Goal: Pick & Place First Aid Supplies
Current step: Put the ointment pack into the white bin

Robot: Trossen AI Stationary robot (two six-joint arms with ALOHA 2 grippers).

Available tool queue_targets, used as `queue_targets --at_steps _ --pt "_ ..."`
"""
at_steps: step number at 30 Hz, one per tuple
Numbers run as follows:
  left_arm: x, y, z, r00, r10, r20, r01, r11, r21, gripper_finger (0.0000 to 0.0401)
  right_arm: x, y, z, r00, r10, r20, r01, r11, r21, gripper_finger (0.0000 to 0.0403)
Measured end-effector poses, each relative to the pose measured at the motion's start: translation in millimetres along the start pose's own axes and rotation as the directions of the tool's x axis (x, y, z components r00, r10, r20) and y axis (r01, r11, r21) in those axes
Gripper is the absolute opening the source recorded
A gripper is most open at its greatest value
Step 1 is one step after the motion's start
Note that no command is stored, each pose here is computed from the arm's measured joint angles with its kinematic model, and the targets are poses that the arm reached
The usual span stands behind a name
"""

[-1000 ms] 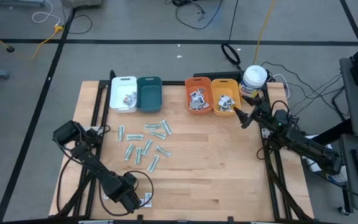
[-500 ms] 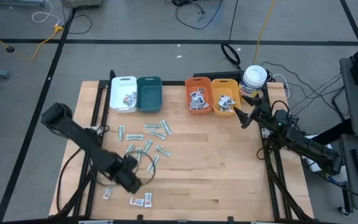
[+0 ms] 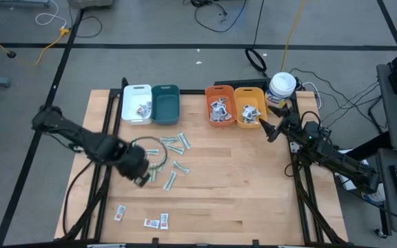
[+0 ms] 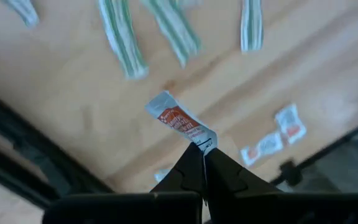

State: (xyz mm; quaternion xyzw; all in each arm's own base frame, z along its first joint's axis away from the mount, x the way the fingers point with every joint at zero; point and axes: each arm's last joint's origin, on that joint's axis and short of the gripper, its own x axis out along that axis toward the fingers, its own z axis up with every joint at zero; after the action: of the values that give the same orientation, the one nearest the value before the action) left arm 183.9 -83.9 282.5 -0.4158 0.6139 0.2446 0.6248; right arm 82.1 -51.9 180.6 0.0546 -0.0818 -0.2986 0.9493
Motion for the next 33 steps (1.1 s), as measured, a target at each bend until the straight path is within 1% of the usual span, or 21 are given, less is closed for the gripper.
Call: queue_targets --at_steps 3,7,11,16,20,23,25,29,33 --pt "-4 7 24 0.999 0.004 0.033 -0.003 0.999 -0.034 0.0002 0 0 0 1.0 0.0 0.0 0.0 1.0 0.0 0.0392" --pt "-13 25 57 0.998 0.017 0.065 -0.012 0.997 -0.071 0.0002 0 0 0 1.0 0.0 0.0 0.0 1.0 0.0 0.0392" --pt "-25 53 91 0.994 0.026 0.103 -0.014 0.993 -0.118 0.0002 0 0 0 1.0 0.0 0.0 0.0 1.0 0.0 0.0392" --pt "-39 101 128 0.989 0.053 0.139 -0.023 0.977 -0.213 0.0002 0 0 0 1.0 0.0 0.001 0.0 1.0 0.0 0.0392" --pt "-50 143 146 0.981 0.071 0.18 -0.011 0.95 -0.312 0.0002 0 0 0 1.0 0.0 0.0 0.0 1.0 0.0 0.0392" --pt "-56 170 151 0.975 0.098 0.2 -0.014 0.925 -0.38 0.0001 0 0 0 1.0 0.0 0.0 0.0 1.0 0.0 0.0392" --pt "-59 184 152 0.972 0.107 0.209 -0.01 0.909 -0.417 0.0001 0 0 0 1.0 0.0 0.0 0.0 1.0 0.0 0.0392" --pt "-57 195 160 0.975 0.117 0.19 -0.017 0.888 -0.46 0.0001 0 0 0 1.0 0.0 0.0 0.0 1.0 0.0 0.0392" --pt "-44 199 186 0.972 0.128 0.197 -0.023 0.887 -0.461 0.0001 0 0 0 1.0 0.0 0.0 0.0 1.0 0.0 0.0392"
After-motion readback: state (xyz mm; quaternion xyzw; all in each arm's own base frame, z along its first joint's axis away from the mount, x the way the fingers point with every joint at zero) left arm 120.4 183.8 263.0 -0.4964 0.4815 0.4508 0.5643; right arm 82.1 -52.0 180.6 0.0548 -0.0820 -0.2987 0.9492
